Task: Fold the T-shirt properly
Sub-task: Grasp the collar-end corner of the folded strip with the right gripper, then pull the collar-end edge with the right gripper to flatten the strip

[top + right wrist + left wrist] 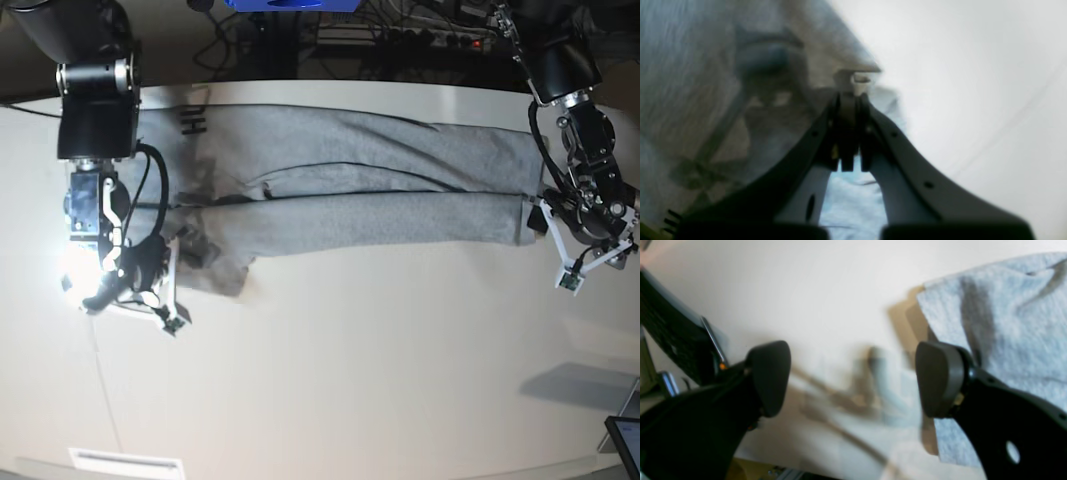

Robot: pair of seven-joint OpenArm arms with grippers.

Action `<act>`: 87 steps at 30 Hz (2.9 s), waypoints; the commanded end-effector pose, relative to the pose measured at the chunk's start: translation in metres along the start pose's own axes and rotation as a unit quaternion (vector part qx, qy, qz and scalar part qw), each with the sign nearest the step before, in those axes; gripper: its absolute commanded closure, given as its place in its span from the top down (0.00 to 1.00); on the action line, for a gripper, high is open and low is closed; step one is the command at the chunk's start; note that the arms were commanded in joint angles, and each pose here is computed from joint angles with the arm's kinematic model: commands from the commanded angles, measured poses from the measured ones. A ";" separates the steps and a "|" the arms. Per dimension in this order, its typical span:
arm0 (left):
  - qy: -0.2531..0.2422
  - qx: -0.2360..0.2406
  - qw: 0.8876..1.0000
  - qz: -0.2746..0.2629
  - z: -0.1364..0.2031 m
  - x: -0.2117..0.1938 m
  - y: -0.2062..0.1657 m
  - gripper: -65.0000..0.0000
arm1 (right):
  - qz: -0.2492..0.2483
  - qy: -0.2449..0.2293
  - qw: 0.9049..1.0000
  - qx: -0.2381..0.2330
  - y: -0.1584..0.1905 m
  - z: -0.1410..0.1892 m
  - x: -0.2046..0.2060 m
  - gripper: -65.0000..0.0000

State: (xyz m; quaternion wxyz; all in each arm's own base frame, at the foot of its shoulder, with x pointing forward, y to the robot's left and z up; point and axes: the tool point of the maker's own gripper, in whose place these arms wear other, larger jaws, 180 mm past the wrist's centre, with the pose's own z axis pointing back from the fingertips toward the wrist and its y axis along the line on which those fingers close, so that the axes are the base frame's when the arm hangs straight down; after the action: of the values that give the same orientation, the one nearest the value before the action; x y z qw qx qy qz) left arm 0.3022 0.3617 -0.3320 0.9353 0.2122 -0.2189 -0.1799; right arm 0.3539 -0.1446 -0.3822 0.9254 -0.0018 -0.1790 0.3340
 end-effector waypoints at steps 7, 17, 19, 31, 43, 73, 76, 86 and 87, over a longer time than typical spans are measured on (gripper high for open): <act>-0.021 0.000 1.000 -0.020 0.001 0.024 -0.002 0.88 | 0.016 -0.032 0.999 -0.029 0.018 0.023 -0.018 0.00; -0.041 -0.032 0.997 -0.053 -0.011 0.043 -0.029 0.88 | 0.039 -0.062 0.996 -0.051 0.049 0.055 -0.037 0.00; -0.036 -0.042 0.997 -0.052 -0.017 0.040 -0.033 0.88 | 0.039 -0.060 0.996 -0.049 0.052 0.055 -0.039 0.00; -0.035 -0.084 0.995 -0.036 -0.042 0.024 -0.054 0.88 | 0.036 -0.134 0.990 -0.008 0.090 0.052 -0.041 0.00; -0.043 -0.085 0.995 -0.036 -0.042 0.024 -0.055 0.88 | 0.036 -0.157 0.987 -0.002 0.098 0.055 -0.040 0.00; -0.032 -0.096 0.994 -0.029 -0.049 0.019 -0.059 0.88 | -0.008 0.047 0.999 -0.011 0.090 0.048 -0.148 0.00; -0.031 -0.095 0.995 -0.029 -0.049 0.019 -0.059 0.88 | -0.007 0.047 0.999 -0.013 0.089 0.048 -0.147 0.00; -0.033 -0.094 0.995 -0.025 -0.048 0.020 -0.056 0.88 | -0.010 0.059 0.998 -0.001 0.098 0.047 -0.158 0.00; -0.036 -0.094 0.995 -0.027 -0.048 0.024 -0.055 0.88 | -0.011 0.061 0.998 0.001 0.101 0.047 -0.160 0.00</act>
State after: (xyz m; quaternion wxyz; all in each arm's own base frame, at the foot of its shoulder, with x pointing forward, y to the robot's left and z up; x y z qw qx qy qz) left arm 0.3335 0.3129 -0.3903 0.9360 0.1076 -0.2449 -0.2288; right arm 0.1613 -0.1664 -0.4075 0.9389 -0.0095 -0.1209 0.3222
